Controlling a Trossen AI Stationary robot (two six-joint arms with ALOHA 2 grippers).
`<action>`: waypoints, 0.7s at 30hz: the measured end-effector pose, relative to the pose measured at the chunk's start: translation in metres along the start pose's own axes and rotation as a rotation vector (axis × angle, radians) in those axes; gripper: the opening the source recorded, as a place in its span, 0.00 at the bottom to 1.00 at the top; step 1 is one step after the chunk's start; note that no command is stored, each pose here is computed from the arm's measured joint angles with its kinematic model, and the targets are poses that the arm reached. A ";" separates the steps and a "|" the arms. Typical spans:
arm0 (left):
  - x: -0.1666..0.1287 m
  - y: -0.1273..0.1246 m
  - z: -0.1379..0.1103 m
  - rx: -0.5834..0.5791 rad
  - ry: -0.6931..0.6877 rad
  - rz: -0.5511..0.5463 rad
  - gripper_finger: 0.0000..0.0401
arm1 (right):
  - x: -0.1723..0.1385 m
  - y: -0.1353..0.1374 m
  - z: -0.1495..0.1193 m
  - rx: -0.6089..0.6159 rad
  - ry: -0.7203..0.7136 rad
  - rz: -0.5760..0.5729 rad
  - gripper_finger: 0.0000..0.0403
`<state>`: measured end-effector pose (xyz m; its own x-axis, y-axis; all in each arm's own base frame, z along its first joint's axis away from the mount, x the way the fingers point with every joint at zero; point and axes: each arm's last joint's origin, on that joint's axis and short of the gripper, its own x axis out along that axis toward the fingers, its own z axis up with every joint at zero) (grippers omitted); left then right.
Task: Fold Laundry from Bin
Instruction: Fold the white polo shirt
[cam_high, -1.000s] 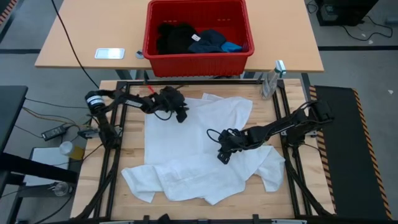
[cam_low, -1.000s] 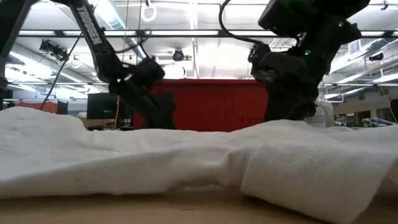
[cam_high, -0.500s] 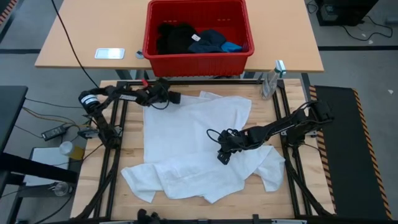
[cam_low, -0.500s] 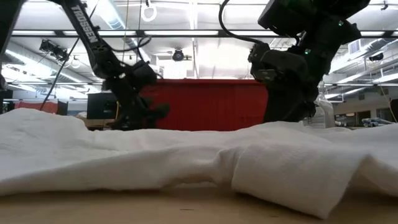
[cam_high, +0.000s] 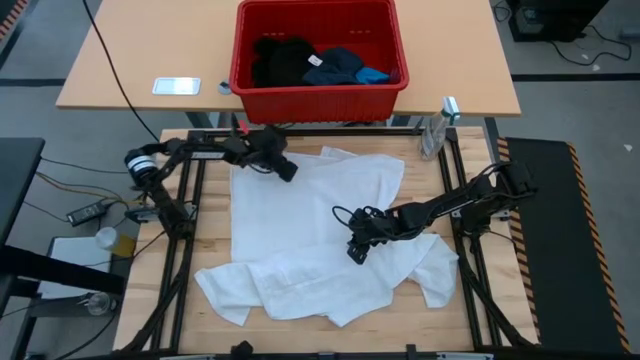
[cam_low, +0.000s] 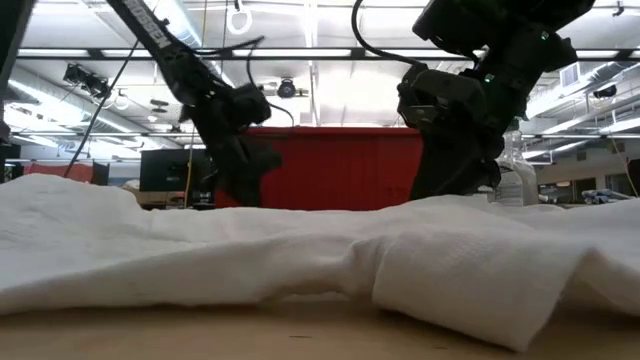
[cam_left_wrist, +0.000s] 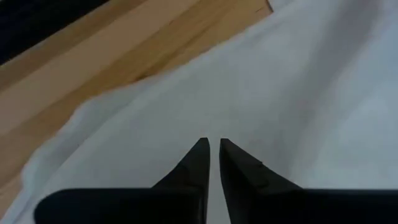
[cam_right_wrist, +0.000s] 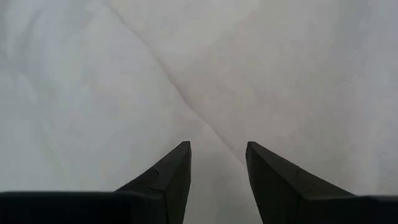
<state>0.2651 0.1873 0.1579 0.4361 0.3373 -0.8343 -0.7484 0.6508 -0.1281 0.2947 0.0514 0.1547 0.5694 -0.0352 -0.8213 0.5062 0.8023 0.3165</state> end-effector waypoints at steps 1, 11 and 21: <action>0.006 0.001 -0.001 0.000 0.033 0.009 0.08 | 0.000 0.000 0.000 0.000 -0.001 0.001 0.40; 0.038 0.015 0.013 -0.026 0.043 0.146 0.01 | 0.000 -0.002 0.000 0.002 0.008 -0.013 0.39; -0.016 0.014 0.029 -0.197 -0.139 0.378 0.00 | 0.000 -0.004 -0.005 0.042 0.047 -0.040 0.39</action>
<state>0.2622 0.2103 0.1854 0.1663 0.6239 -0.7636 -0.9431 0.3267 0.0616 0.2896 0.0512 0.1515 0.5178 -0.0383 -0.8547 0.5550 0.7753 0.3015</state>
